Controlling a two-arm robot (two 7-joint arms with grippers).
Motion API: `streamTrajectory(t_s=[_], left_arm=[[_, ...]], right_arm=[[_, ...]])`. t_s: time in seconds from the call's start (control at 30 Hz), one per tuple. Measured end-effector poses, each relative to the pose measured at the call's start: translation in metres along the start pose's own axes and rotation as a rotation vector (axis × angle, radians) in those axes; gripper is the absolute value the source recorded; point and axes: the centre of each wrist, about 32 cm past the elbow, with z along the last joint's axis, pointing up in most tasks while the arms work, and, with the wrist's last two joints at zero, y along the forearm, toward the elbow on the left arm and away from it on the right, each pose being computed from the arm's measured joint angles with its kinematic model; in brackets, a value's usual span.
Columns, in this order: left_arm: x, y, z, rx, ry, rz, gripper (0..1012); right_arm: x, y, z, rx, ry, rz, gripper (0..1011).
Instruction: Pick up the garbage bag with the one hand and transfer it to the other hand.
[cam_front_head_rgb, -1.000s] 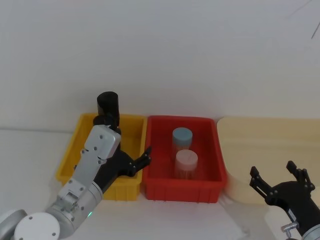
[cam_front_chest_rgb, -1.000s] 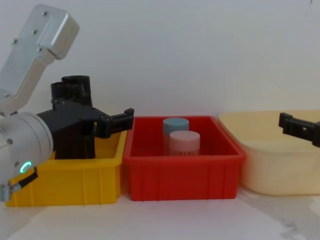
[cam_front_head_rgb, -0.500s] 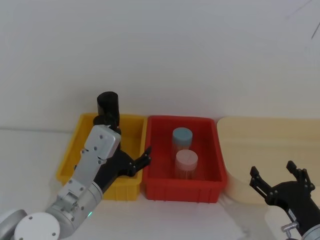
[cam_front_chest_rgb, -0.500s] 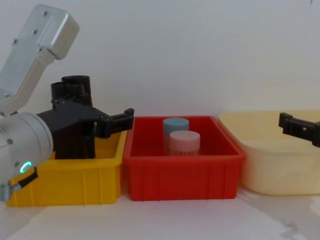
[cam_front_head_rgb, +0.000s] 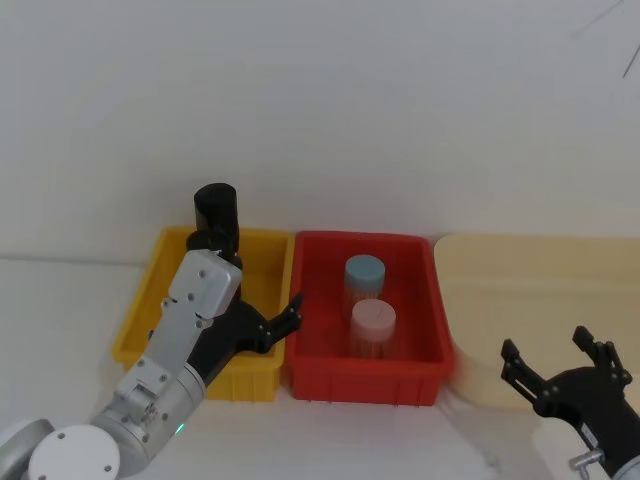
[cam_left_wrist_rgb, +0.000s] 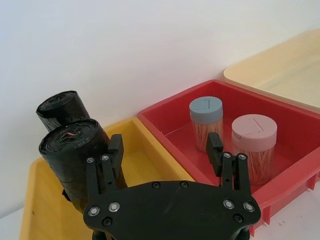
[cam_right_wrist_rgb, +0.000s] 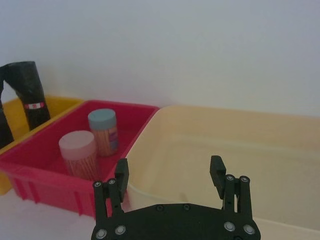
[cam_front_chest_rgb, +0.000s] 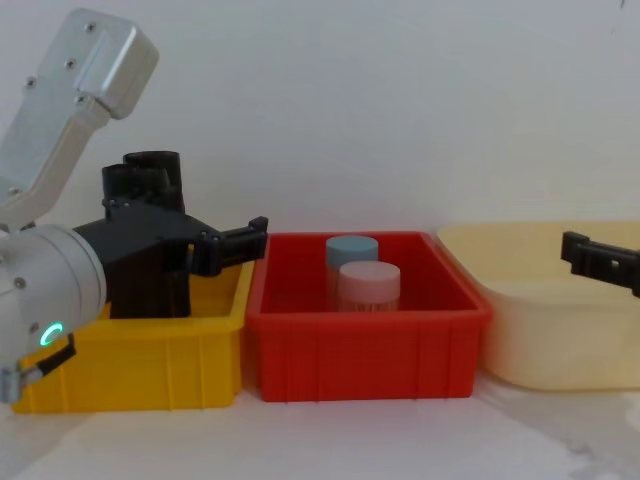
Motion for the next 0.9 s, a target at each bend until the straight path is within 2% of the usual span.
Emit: streamTrajectory(t_s=[0.4, 0.43, 0.57, 0.77, 0.9], left_arm=[[0.0000, 0.0000, 0.0000, 0.000, 0.000, 0.000, 1001], [0.0000, 0.0000, 0.0000, 0.000, 0.000, 0.000, 1001], [0.0000, 0.0000, 0.0000, 0.000, 0.000, 0.000, 1001], [0.0000, 0.0000, 0.0000, 0.000, 0.000, 0.000, 1001], [0.0000, 0.0000, 0.0000, 0.000, 0.000, 0.000, 1001]], right_arm=[[0.015, -0.004, 0.019, -0.098, -0.026, 0.090, 1001], [0.018, -0.002, 0.024, -0.121, -0.035, 0.109, 1001], [0.020, 0.003, 0.035, -0.148, -0.056, 0.145, 1001], [0.021, 0.015, 0.050, -0.187, -0.089, 0.196, 1002], [0.020, 0.023, 0.057, -0.203, -0.108, 0.218, 1001]])
